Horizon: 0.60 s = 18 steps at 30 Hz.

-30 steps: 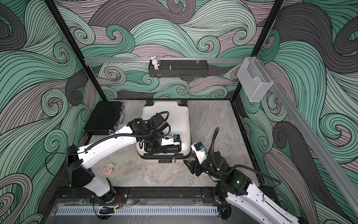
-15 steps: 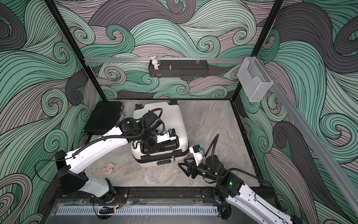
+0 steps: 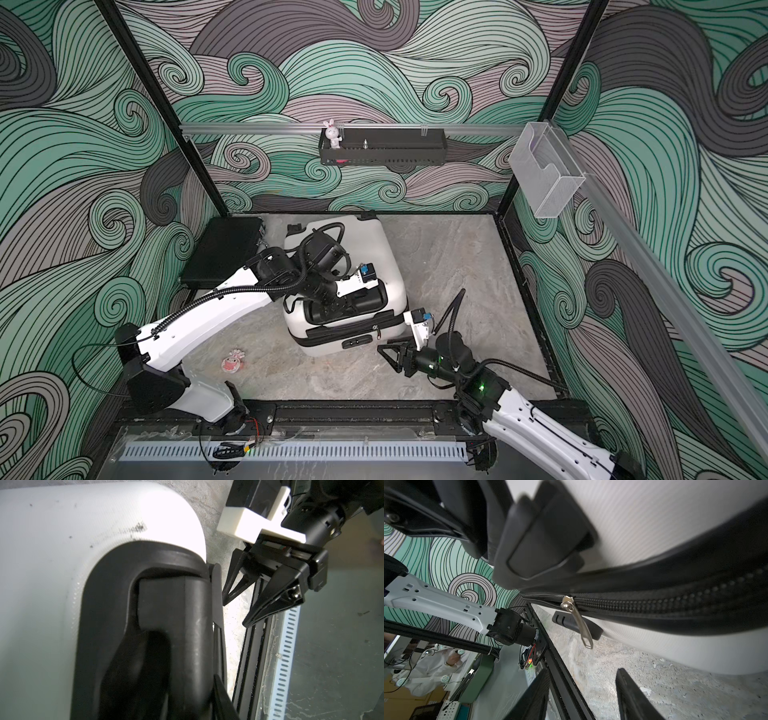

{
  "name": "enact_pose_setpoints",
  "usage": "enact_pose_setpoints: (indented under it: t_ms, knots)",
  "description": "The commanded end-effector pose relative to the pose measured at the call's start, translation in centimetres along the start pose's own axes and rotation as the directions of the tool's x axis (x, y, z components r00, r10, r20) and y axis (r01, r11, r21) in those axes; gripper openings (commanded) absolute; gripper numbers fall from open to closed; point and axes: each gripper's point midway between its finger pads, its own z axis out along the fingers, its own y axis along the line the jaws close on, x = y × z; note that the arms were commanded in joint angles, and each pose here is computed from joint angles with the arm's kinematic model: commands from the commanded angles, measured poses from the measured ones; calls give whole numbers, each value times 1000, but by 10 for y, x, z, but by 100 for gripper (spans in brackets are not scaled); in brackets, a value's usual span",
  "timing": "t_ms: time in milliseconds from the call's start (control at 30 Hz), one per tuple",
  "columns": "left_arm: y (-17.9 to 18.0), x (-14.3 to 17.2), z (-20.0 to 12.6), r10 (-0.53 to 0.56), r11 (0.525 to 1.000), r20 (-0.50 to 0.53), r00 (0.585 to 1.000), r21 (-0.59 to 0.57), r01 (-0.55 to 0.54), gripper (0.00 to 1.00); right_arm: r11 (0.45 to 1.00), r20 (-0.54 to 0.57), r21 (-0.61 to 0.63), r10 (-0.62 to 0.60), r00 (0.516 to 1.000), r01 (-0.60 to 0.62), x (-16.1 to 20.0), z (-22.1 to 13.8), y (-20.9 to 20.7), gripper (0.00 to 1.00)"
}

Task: Open the suitcase zippers
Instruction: Unzip the zipper on the suitcase.

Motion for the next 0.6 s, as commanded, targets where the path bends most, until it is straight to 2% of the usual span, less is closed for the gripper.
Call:
enact_pose_setpoints:
  t_ms: [0, 233, 567]
  knots:
    - [8, -74, -67, 112, 989, 313, 943, -123, -76, 0, 1000, 75, -6, 10, 997, -10, -13, 0, -1, 51]
    - [6, -79, -70, 114, 990, 335, 935, -114, -80, 0, 1000, 135, -10, 31, 990, -30, -24, 1, -5, 49]
    - [6, -85, -69, 115, 991, 348, 931, -106, -83, 0, 998, 117, -58, 33, 993, -26, -28, 10, 2, 41]
